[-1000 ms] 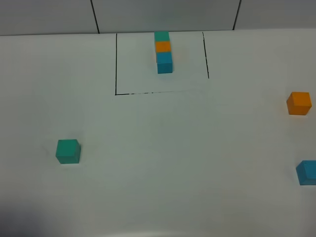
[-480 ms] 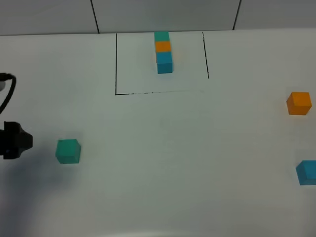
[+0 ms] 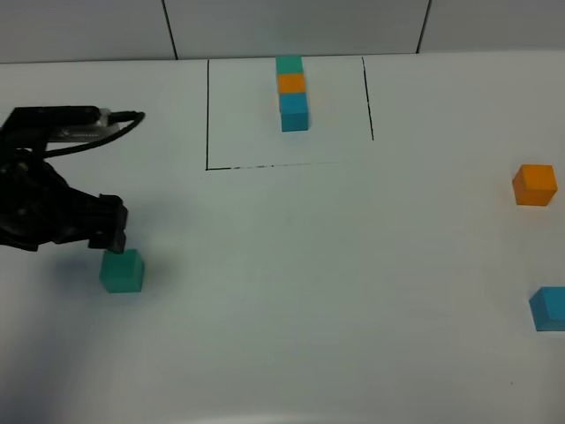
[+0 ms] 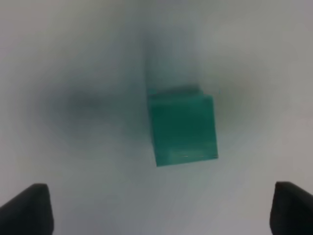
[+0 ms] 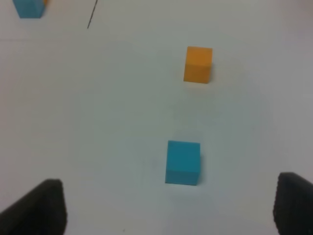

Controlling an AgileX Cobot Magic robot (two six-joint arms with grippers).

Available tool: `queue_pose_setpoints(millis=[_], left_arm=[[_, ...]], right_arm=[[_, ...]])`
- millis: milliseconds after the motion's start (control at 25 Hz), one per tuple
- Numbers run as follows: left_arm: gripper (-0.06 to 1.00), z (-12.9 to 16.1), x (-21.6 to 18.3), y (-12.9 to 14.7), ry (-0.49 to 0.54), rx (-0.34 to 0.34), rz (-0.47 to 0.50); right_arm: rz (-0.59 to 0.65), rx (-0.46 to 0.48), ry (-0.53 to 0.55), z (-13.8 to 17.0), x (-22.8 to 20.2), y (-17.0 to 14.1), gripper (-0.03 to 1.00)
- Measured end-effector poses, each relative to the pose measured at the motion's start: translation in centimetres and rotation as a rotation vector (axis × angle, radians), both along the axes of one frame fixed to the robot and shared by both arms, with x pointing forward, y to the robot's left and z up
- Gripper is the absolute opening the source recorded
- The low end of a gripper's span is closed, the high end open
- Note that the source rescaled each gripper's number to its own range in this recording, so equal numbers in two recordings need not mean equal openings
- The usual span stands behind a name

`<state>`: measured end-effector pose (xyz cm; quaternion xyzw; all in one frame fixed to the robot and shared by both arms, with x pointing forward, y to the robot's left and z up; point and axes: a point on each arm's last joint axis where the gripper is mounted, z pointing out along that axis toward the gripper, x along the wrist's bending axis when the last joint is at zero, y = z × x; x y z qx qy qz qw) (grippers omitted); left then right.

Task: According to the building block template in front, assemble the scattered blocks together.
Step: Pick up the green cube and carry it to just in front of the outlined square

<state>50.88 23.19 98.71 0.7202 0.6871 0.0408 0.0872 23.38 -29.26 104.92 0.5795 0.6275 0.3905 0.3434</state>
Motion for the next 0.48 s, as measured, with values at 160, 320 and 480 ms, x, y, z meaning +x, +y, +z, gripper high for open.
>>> queue_pose_setpoints(millis=[160,320,480], left_arm=[[0.97,-1.7,1.5,-1.7,0.034,0.064,-0.001],[0.97,-2.9,2.4,-2.9,0.055,0.026,0.012],[0.97,-4.2,2.6,-3.2,0.091,0.014,0.022]], right_arm=[[0.000,0.000,0.000,0.0,0.0,0.0,0.73],[0.000,0.000,0.000,0.0,0.0,0.0,0.73],[0.000,0.000,0.000,0.0,0.0,0.0,0.73]])
